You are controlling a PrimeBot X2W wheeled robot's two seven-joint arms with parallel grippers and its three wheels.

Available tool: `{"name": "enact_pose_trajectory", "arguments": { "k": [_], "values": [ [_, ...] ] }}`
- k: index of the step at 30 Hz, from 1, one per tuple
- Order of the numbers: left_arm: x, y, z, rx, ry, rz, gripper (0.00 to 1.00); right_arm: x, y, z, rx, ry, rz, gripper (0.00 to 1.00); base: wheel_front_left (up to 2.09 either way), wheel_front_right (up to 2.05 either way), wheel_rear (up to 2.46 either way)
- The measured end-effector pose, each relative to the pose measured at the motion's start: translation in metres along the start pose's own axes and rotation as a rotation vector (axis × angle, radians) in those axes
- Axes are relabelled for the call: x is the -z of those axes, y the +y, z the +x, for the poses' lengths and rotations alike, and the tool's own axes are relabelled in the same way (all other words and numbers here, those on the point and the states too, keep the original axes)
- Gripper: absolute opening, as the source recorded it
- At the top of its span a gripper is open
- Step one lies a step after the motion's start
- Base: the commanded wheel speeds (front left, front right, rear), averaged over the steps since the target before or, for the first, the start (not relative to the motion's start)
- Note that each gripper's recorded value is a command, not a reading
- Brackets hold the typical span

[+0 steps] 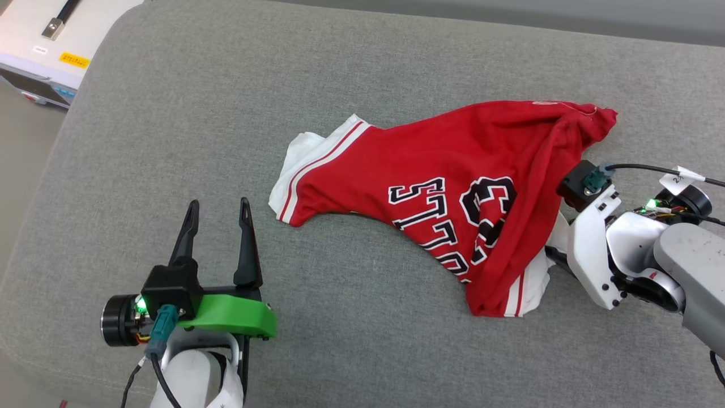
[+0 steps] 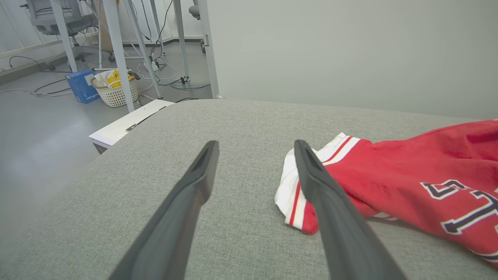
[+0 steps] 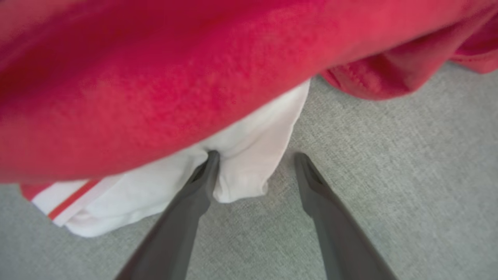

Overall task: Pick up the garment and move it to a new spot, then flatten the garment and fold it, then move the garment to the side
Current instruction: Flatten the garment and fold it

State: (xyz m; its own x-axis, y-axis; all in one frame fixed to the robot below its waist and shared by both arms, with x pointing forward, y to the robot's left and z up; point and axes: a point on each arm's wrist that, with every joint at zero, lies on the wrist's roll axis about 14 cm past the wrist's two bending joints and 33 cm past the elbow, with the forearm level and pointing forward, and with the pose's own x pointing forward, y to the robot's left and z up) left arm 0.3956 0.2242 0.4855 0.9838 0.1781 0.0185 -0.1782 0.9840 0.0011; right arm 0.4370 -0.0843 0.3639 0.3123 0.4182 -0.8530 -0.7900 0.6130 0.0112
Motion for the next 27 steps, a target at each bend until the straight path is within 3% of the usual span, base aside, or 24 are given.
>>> {"name": "enact_pose_trajectory", "arguments": {
  "k": [1, 2, 3, 10, 16, 20, 27],
  "values": [
    [0.000, 0.001, 0.000, -0.005, 0.000, 0.002, 1.00, 0.000, 0.002, 0.001, -0.009, -0.006, 0.007, 1.00, 0.00, 0.00, 0.00],
    [0.000, 0.003, 0.000, -0.011, -0.001, 0.004, 1.00, -0.002, 0.003, 0.001, -0.015, -0.017, 0.007, 0.73, 0.00, 0.00, 0.00],
    [0.000, 0.004, 0.000, -0.012, -0.002, 0.004, 1.00, -0.003, 0.004, 0.000, -0.018, -0.028, 0.003, 0.00, 0.00, 0.00, 0.00],
    [-0.008, 0.000, -0.001, 0.007, -0.025, 0.006, 1.00, -0.021, 0.011, -0.019, -0.020, -0.199, 0.031, 0.00, 0.00, 0.00, 0.00],
    [-0.019, -0.005, -0.005, 0.027, -0.056, 0.000, 1.00, -0.032, -0.008, -0.063, 0.042, -0.386, 0.139, 0.00, 0.00, 0.00, 0.00],
    [-0.018, -0.005, -0.012, 0.029, -0.051, -0.006, 1.00, -0.008, -0.020, -0.087, 0.091, -0.430, 0.242, 0.00, 0.00, 0.00, 0.00],
    [-0.019, -0.017, -0.014, 0.070, -0.056, -0.012, 1.00, 0.066, -0.038, -0.114, 0.212, -0.421, 0.459, 0.00, 0.00, 0.00, 0.00]
  ]
}}
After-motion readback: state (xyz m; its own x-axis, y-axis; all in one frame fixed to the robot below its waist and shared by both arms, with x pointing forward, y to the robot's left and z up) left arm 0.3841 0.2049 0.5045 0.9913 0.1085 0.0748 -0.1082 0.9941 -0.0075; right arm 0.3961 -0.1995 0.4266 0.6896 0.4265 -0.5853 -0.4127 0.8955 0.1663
